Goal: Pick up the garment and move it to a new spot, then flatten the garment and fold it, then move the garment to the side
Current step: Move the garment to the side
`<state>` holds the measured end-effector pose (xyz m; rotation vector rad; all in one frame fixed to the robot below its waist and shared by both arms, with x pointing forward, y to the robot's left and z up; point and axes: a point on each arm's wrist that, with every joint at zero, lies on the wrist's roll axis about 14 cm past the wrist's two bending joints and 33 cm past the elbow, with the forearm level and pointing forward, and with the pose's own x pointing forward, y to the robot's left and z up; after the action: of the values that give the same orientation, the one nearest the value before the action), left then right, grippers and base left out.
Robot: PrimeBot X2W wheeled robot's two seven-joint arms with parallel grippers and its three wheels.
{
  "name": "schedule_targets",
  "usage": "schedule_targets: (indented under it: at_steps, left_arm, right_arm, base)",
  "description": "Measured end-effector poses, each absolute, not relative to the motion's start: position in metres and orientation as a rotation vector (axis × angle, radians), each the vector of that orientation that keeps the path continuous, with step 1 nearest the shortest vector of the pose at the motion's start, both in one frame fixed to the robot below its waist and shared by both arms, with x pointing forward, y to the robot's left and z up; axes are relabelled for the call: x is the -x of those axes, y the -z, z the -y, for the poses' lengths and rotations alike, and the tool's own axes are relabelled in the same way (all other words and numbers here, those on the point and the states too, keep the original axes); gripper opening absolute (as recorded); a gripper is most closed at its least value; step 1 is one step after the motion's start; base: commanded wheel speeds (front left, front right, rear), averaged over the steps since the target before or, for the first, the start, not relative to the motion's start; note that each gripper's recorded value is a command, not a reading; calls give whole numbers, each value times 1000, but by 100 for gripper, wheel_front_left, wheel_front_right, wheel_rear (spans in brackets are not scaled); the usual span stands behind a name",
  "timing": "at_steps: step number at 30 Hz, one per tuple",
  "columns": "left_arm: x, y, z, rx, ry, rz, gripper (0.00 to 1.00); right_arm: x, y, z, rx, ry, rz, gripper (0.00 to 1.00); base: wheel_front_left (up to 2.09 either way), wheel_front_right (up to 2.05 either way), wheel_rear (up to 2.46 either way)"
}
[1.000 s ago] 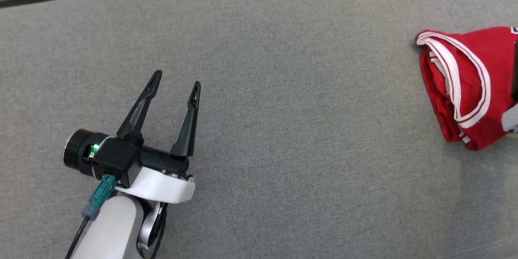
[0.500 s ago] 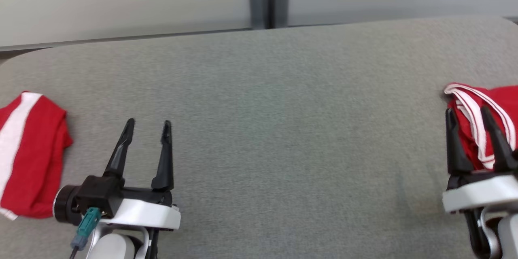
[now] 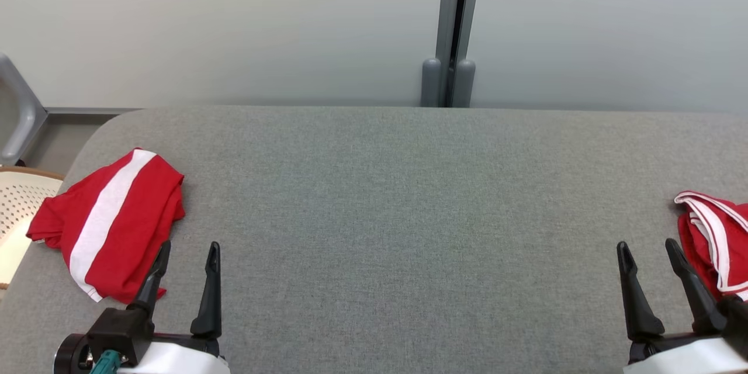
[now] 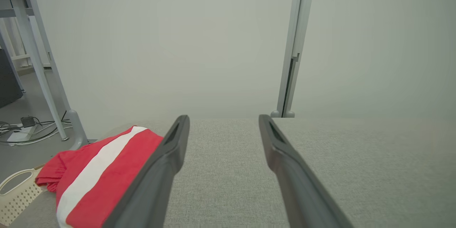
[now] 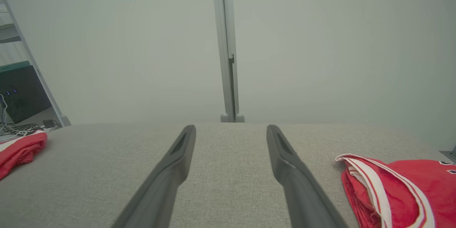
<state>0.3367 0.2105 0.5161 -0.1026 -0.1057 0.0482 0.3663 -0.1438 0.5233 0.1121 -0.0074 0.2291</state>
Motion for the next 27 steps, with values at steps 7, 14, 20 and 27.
schedule_targets:
  at_steps: [7, 14, 20, 27]
  left_arm:
    - [-328, -510, -206, 95, -7, 67, 100]
    - [-321, -508, -202, 80, 13, 49, 100]
    - [-313, -504, -200, 65, 17, 35, 100]
    - [-307, -500, -203, 51, 17, 14, 100]
  right_arm:
    - [-347, -524, 149, -103, -217, -6, 100]
    - [-332, -523, 150, -108, -209, -13, 100]
    - [-320, -521, 155, -114, -189, -19, 100]
    - [-311, -519, 161, -111, -167, -29, 100]
  base:
    - [0, 0, 0]
    - [0, 0, 0]
    - [0, 0, 0]
    - [0, 0, 0]
